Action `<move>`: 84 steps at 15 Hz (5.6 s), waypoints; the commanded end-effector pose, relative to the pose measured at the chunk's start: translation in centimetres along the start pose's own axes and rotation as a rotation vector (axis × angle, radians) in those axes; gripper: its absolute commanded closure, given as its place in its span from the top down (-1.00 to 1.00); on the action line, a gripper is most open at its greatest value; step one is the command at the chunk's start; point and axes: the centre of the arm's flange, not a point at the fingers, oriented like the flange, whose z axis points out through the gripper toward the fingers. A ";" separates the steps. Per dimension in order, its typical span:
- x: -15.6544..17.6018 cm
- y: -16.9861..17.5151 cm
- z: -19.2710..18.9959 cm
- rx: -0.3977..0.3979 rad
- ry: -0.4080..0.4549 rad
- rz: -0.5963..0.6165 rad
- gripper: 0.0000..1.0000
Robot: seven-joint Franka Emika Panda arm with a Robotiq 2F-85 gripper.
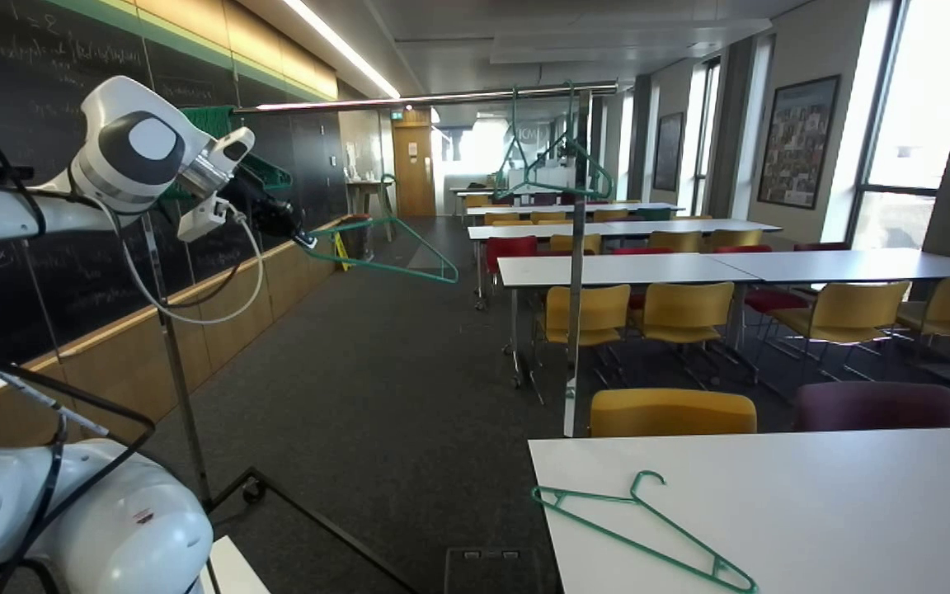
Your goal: Place the hangers on the table
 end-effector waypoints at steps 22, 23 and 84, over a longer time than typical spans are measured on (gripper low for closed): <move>-5.8 14.5 23.9 -0.536 -0.541 -0.340 -0.82; -5.8 14.3 23.9 -0.532 -0.540 -0.343 -0.82; -14.1 15.4 58.2 -0.884 -0.823 -0.350 -0.96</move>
